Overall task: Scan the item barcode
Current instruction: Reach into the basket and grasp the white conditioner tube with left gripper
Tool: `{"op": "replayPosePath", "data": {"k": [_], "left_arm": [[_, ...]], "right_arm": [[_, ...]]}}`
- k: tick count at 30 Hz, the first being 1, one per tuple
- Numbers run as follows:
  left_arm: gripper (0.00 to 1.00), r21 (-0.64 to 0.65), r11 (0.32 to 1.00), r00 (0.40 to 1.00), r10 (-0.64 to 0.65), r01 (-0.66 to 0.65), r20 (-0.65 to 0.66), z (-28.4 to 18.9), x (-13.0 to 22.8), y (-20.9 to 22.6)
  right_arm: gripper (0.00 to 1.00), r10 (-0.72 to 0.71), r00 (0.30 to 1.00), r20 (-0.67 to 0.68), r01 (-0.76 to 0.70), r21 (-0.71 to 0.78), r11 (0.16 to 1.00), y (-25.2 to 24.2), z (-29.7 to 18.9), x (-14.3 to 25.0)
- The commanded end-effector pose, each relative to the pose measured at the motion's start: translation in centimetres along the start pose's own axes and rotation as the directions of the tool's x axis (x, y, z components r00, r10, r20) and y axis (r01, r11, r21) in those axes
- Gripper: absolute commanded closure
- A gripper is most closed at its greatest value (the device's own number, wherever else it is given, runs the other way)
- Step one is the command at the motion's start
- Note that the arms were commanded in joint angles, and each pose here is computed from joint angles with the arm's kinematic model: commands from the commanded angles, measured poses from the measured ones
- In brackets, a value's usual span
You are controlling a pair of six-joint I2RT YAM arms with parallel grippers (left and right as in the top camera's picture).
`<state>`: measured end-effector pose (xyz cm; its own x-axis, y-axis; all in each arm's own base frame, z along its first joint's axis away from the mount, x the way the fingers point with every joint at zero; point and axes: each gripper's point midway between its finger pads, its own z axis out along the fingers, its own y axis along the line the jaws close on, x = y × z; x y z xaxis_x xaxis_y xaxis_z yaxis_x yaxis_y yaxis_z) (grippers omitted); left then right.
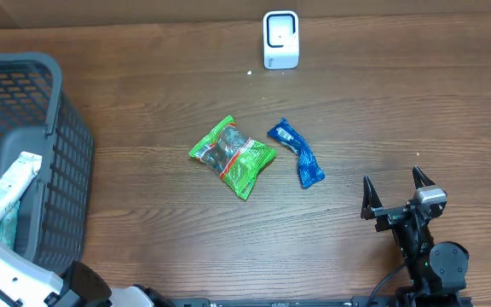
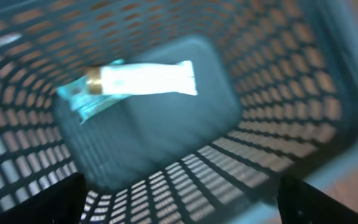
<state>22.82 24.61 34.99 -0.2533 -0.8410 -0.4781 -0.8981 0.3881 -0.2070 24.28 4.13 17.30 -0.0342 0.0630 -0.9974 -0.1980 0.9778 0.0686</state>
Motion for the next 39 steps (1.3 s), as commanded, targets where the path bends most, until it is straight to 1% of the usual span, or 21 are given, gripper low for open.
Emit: {"op": "replayPosePath", "data": {"k": [1,3,6,10,13,17,20,23,26,28,31,36,39], "left_arm": [[0.1,-0.127,0.984,0.991,-0.13,0.126,-0.022,3.0,0.1,2.7],[0.1,-0.156,0.979,0.989,-0.14,0.132,-0.039,5.5,0.4,3.4],[0.1,-0.18,0.976,0.99,-0.133,0.123,-0.043,7.9,0.6,3.9],[0.11,-0.178,0.98,0.994,-0.102,0.094,-0.036,11.1,0.4,4.1],[0.12,-0.187,0.977,0.992,-0.113,0.101,-0.053,13.5,1.0,4.4],[0.12,-0.236,0.947,0.967,-0.242,0.218,-0.076,16.4,2.8,5.3],[0.12,-0.307,0.888,0.927,-0.372,0.342,-0.044,18.2,4.2,6.8],[0.11,-0.344,0.843,0.897,-0.441,0.414,-0.002,19.7,5.1,7.8],[0.1,-0.325,0.834,0.886,-0.462,0.446,0.031,21.2,5.2,7.9],[0.06,-0.302,0.838,0.886,-0.461,0.455,0.054,22.0,4.9,7.9],[0.03,-0.274,0.842,0.884,-0.456,0.465,0.098,22.8,4.1,7.9],[0.03,-0.229,0.859,0.888,-0.432,0.458,0.155,23.9,3.0,7.7],[0.03,-0.227,0.864,0.893,-0.421,0.448,0.159,25.0,2.9,7.7]], "right_arm": [[0.0,0.0,1.0,0.005,0.0,0.005,1.0,-0.1,0.0,0.2],[0.0,0.0,1.0,0.005,0.0,0.005,1.0,-0.1,0.0,0.2],[0.0,0.0,1.0,0.005,0.0,0.005,1.0,-0.1,0.0,0.2],[0.0,0.0,1.0,0.005,0.0,0.005,1.0,-0.1,0.0,0.2],[0.0,0.0,1.0,0.005,0.0,0.005,1.0,-0.1,0.0,0.2],[0.0,0.0,1.0,0.005,0.0,0.005,1.0,-0.1,0.0,0.2],[0.0,0.0,1.0,0.005,0.0,0.005,1.0,-0.1,0.0,0.2],[0.0,0.0,1.0,0.005,0.0,0.005,1.0,-0.1,0.0,0.2],[0.0,0.0,1.0,0.005,0.0,0.005,1.0,-0.1,0.0,0.2],[0.0,0.0,1.0,0.005,0.0,0.005,1.0,-0.1,0.0,0.2],[0.0,0.0,1.0,0.005,0.0,0.005,1.0,-0.1,0.0,0.2],[0.0,0.0,1.0,0.005,0.0,0.005,1.0,-0.1,0.0,0.2],[0.0,0.0,1.0,0.005,0.0,0.005,1.0,-0.1,0.0,0.2]]}}
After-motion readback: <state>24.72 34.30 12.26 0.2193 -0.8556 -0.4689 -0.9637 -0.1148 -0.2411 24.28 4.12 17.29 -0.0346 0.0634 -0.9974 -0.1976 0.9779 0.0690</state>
